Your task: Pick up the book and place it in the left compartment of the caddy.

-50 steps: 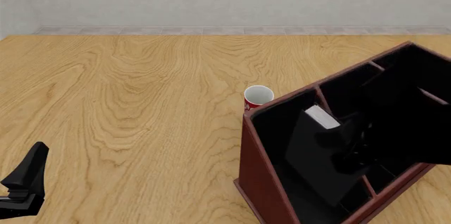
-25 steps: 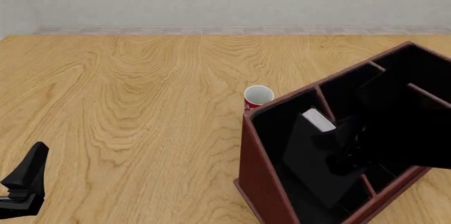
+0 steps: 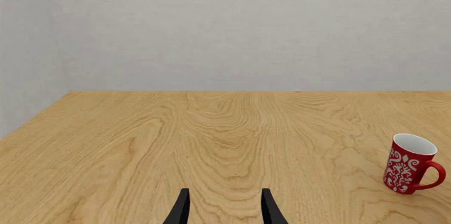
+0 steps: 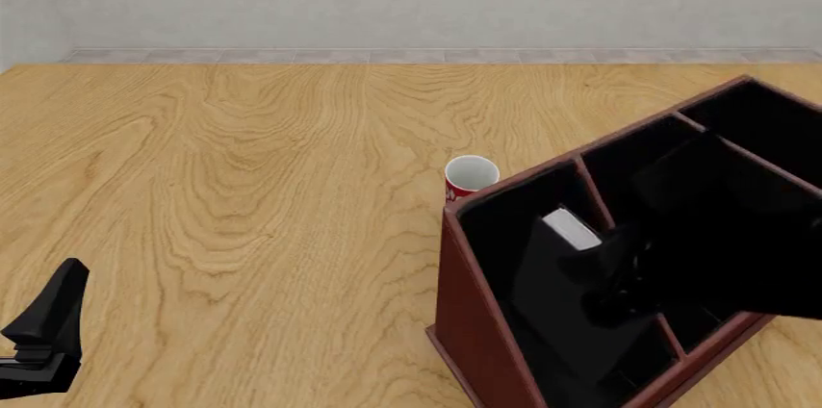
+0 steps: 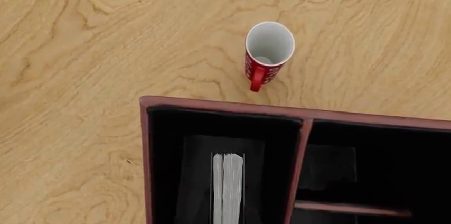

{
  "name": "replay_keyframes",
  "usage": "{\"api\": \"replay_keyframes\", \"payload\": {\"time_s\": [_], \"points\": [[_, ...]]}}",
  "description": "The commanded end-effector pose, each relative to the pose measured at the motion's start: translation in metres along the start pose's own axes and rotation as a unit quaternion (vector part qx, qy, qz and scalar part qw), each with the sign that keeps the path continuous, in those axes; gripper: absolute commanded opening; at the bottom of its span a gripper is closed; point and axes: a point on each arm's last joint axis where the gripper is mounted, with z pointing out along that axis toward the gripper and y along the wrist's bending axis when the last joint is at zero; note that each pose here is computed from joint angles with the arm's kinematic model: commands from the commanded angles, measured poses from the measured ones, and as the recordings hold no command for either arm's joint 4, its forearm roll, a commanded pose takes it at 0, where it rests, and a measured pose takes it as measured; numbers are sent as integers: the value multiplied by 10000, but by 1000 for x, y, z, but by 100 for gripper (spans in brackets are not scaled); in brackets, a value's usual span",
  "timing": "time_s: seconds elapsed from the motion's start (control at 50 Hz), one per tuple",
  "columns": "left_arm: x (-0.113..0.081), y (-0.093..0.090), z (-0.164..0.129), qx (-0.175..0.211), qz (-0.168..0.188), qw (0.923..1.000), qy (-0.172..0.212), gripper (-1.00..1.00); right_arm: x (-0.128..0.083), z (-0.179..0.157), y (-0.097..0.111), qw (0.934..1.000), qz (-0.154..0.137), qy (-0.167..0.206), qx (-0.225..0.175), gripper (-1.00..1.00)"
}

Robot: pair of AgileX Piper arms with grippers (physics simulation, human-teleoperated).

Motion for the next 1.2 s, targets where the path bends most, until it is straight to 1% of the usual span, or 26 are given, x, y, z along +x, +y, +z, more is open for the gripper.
{"api": "replay_keyframes", "payload": {"time_s": [0.02, 0.14, 0.18, 0.6, 1.2], "points": [[0, 0, 0, 0, 0, 10000, 0, 100, 2, 4, 2, 9999, 125, -41, -34, -100], [0, 0, 0, 0, 0, 10000, 0, 100, 3, 8, 2, 9998, 186, -16, -31, -100], [0, 0, 0, 0, 0, 10000, 0, 100, 4, 9, 1, 9999, 156, -18, -14, -100], [0, 0, 0, 0, 0, 10000, 0, 100, 8, 18, -1, 9998, 197, 42, 19, -100], [0, 0, 0, 0, 0, 10000, 0, 100, 12, 27, -3, 9999, 91, 52, 54, -100]]}}
